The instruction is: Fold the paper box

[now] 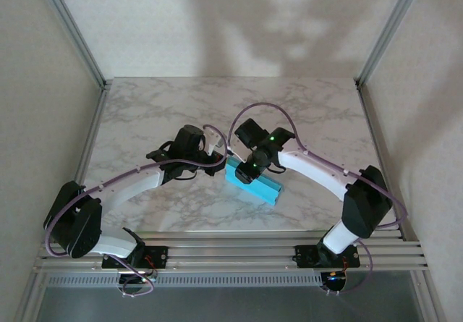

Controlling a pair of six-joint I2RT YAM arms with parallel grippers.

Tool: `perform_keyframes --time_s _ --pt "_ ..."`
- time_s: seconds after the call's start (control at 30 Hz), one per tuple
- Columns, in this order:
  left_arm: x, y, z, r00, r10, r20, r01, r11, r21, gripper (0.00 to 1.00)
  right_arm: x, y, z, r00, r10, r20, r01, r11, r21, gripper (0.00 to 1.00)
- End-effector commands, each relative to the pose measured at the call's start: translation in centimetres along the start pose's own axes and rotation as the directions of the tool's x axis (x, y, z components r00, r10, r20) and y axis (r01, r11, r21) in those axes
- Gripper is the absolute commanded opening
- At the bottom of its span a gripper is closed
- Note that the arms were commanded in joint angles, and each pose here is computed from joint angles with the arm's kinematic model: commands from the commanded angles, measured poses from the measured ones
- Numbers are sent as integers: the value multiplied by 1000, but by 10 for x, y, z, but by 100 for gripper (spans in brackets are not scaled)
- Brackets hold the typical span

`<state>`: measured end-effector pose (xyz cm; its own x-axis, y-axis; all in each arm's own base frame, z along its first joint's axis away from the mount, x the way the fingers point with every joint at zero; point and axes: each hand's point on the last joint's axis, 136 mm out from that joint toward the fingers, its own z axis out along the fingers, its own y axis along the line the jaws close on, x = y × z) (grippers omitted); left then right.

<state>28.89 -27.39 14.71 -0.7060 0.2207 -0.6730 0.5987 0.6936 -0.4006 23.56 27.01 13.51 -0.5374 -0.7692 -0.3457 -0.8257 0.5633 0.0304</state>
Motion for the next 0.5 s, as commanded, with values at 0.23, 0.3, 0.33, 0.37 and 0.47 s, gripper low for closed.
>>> perform_keyframes --time_s 0.23,0.3,0.33,0.37,0.47 --pt "32 6 5 991 -81 -108 77 996 -40 0 3 -15 -61 941 283 187 -287 958 -5 51" --pt "32 4 5 990 -89 -109 86 996 -38 0 20 -30 -72 904 383 189 -398 916 52 51" --pt "32 5 5 990 -91 -112 87 995 -40 0 29 -37 -77 885 422 194 -445 891 93 50" --pt "31 4 4 990 -93 -110 90 995 -38 0 40 -42 -81 868 458 191 -485 865 128 49" --pt "30 2 2 990 -96 -107 93 995 -34 0 71 -57 -90 813 552 188 -582 787 205 44"
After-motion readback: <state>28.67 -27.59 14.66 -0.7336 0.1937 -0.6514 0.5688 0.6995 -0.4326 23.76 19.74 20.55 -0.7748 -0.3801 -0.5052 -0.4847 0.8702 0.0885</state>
